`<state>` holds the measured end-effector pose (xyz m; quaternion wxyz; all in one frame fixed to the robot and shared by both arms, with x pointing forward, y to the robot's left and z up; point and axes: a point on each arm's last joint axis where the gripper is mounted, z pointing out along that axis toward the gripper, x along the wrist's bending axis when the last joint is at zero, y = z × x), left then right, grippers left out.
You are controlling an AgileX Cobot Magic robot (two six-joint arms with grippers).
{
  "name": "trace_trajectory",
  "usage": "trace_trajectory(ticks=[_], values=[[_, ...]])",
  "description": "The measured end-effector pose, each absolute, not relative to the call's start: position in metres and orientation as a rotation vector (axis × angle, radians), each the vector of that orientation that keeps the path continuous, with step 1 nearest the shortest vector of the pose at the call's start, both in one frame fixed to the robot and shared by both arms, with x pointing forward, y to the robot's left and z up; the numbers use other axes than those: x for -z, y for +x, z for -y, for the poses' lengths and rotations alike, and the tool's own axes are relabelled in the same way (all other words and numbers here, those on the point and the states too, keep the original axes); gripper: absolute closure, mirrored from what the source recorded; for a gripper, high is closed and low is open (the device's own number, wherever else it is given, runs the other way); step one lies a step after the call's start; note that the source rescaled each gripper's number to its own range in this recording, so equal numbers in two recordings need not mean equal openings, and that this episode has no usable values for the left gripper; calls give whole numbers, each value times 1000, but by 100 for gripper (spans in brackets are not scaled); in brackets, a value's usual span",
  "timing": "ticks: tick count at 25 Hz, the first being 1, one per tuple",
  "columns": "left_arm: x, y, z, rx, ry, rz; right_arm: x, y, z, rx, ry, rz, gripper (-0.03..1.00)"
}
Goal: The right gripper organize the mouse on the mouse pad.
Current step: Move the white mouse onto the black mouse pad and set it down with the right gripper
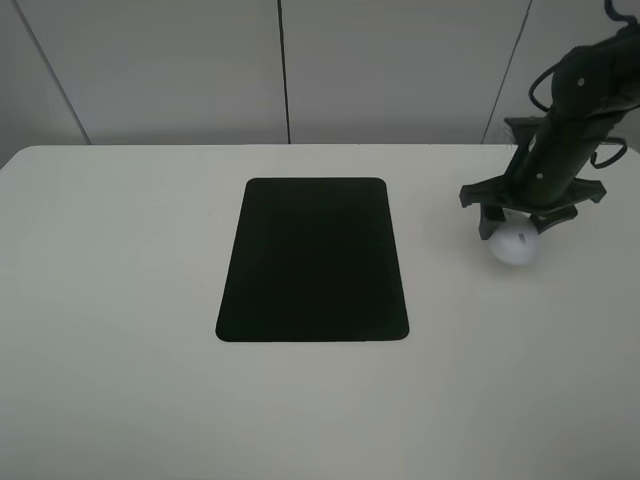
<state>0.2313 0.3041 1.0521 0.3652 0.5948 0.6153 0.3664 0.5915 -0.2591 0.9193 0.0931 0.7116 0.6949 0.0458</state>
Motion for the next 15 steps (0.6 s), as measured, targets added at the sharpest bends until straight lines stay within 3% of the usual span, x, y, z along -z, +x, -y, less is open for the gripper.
trace_trajectory(ticks=[8, 15], values=[[-1052, 231, -304, -942, 1530, -1582, -955, 605, 193, -256, 2070, -2054, 97], [-1052, 231, -304, -942, 1530, -1582, -955, 615, 125, -302, 1989, -2141, 97]])
